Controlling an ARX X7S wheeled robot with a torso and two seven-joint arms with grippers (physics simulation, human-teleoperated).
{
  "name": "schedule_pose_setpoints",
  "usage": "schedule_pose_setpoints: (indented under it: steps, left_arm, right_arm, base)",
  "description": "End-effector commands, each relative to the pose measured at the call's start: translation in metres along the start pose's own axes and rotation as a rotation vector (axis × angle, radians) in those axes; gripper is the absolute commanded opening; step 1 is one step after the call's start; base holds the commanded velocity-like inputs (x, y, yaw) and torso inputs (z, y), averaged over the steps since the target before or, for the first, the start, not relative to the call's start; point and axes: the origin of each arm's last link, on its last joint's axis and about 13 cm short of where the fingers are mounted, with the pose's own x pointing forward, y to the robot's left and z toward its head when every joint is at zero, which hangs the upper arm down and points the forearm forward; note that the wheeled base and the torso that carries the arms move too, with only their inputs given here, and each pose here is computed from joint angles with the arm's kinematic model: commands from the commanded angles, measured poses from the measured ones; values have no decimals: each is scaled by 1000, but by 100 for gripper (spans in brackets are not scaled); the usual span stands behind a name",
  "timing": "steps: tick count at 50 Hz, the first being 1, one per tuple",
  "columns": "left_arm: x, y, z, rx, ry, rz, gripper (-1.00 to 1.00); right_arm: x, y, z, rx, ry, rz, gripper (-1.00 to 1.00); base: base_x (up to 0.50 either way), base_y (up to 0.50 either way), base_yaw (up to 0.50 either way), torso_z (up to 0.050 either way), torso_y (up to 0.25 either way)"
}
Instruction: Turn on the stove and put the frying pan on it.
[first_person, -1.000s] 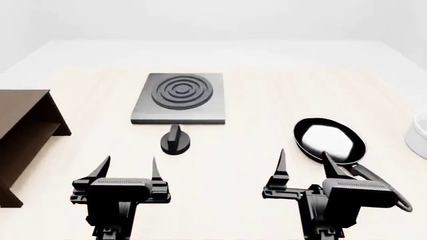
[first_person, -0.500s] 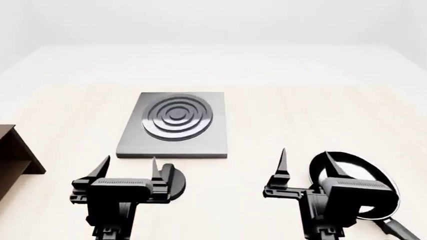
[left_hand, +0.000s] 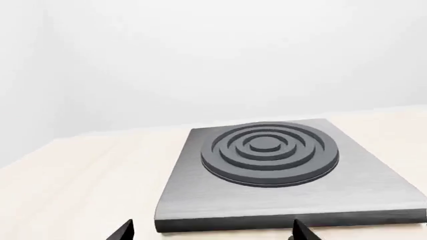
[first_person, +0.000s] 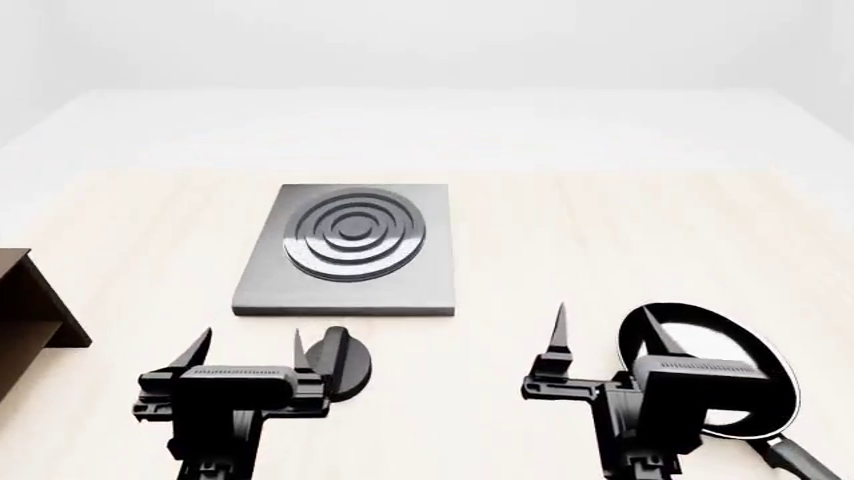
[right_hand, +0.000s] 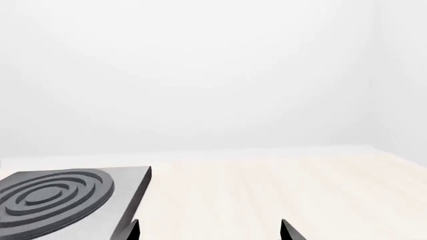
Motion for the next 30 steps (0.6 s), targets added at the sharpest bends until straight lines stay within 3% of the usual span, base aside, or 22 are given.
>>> schedule_pose_setpoints:
  steps: [1, 10, 30]
  left_arm:
    - [-3, 5, -23, 7, 71, 13, 100]
    - [-8, 5, -43, 12, 125, 26, 100]
    - [-4, -1, -52, 23, 161, 24, 100]
  right_arm:
    - [0, 1, -3, -8, 12, 7, 100]
    - [-2, 1, -4, -5, 17, 17, 100]
    - [-3, 3, -8, -14, 22, 32, 100]
  base:
    - [0, 0, 0, 0, 0]
    - [0, 0, 0, 0, 0]
    - [0, 0, 0, 0, 0]
